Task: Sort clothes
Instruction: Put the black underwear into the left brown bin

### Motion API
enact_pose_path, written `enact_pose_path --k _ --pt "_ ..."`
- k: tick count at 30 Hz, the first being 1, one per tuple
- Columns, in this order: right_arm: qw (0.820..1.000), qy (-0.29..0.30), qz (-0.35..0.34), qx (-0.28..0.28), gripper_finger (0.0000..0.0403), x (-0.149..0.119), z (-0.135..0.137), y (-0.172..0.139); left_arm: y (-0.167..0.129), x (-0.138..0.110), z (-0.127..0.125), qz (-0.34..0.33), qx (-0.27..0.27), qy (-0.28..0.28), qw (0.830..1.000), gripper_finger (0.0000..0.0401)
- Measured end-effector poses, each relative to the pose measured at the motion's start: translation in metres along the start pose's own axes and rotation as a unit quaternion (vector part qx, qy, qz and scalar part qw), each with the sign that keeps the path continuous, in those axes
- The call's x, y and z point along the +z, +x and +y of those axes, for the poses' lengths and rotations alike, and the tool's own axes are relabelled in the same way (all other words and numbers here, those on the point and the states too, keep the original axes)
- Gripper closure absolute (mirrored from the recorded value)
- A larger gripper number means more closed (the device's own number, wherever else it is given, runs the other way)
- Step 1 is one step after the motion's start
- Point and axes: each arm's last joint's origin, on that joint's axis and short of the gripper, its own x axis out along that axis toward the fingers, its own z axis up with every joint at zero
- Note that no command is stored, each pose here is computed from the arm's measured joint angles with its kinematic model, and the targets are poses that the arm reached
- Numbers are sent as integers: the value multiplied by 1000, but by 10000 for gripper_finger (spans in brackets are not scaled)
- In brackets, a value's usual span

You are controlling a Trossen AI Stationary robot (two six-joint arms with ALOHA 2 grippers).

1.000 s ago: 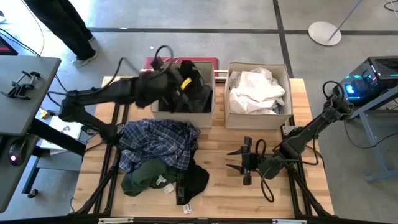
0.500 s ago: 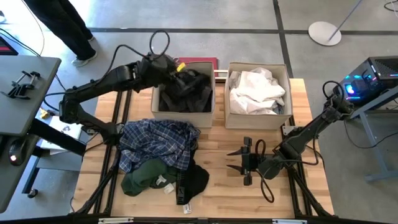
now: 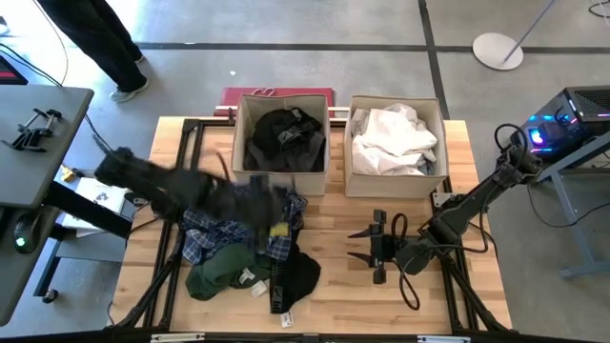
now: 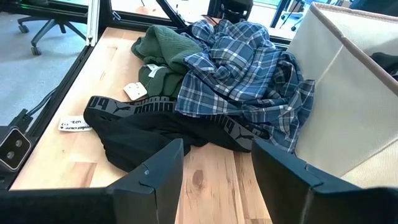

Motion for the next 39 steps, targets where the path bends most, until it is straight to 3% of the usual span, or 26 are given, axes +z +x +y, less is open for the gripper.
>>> enact_pose_path --k 5,9,13,18,25,30,34,39 --pt "1000 -1 0 0 224 0 0 0 38 -10 -71 21 -11 39 999 270" --pt "1000 -4 0 0 224 0 0 0 88 -18 -117 20 -7 19 1000 270" --pt "1000 -5 0 0 224 0 0 0 140 -29 -140 57 -81 6 995 261" --pt "1000 -5 0 1 224 0 0 0 186 -48 -141 121 -89 7 989 233" --pt "1000 -5 0 2 224 0 0 0 215 -63 -123 185 -50 0 981 192" --pt "1000 0 1 3 224 0 0 0 234 -75 -116 231 -49 -10 972 195" --pt "1000 1 1 3 224 0 0 0 244 -83 -119 243 -45 9 969 247" --pt "1000 1 1 4 224 0 0 0 232 -75 -113 235 -44 9 971 374"
